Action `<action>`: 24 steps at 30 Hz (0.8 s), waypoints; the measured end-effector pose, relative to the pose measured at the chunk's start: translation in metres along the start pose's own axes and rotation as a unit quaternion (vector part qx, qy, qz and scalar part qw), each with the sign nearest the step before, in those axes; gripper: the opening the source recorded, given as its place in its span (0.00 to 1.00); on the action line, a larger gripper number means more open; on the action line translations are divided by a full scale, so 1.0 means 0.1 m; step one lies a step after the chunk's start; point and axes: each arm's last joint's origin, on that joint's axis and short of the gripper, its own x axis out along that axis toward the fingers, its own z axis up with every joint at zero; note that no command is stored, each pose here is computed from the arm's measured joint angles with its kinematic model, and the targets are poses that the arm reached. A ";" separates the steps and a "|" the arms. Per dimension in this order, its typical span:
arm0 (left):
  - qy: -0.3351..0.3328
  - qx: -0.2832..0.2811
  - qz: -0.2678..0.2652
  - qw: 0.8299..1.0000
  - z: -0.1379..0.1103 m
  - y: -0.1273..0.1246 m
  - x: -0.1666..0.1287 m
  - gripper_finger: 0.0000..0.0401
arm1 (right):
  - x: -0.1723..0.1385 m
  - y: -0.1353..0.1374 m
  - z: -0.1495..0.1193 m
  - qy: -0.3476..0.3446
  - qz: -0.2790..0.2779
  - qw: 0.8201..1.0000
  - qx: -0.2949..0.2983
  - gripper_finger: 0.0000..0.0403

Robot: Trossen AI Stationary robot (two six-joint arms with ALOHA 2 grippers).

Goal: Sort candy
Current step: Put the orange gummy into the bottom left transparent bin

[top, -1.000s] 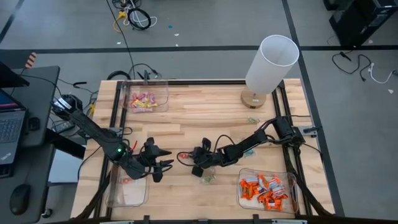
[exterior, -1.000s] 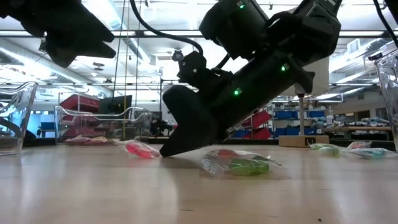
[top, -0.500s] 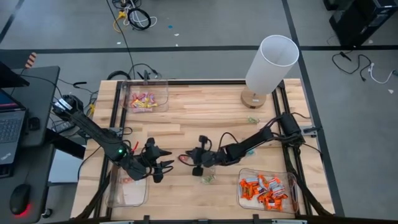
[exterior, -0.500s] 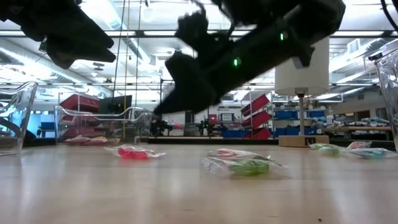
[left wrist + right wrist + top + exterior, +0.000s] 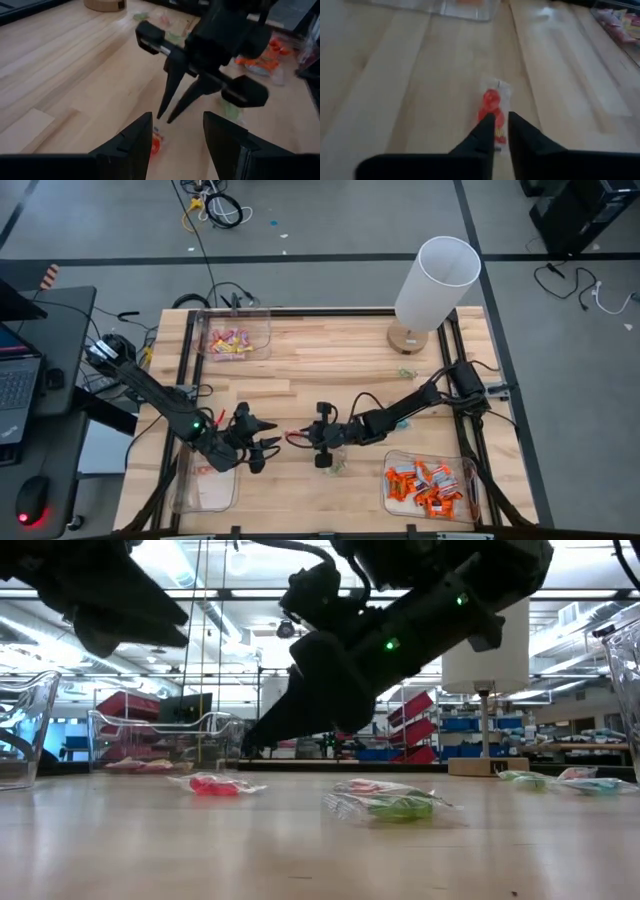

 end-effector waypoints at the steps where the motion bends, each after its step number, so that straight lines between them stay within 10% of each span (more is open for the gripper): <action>1: 0.002 0.004 0.003 1.000 -0.02 0.00 0.02 0.45 | 0.01 0.01 -0.01 -0.002 0.001 1.000 0.006 0.13; 14: 0.005 0.005 0.007 1.000 -0.08 -0.03 0.08 0.45 | 0.22 -0.06 -0.27 0.032 -0.014 0.996 0.078 0.49; 24: 0.006 0.009 0.007 1.000 -0.09 -0.03 0.08 0.45 | 0.26 -0.19 -0.27 0.044 0.016 0.994 0.099 0.28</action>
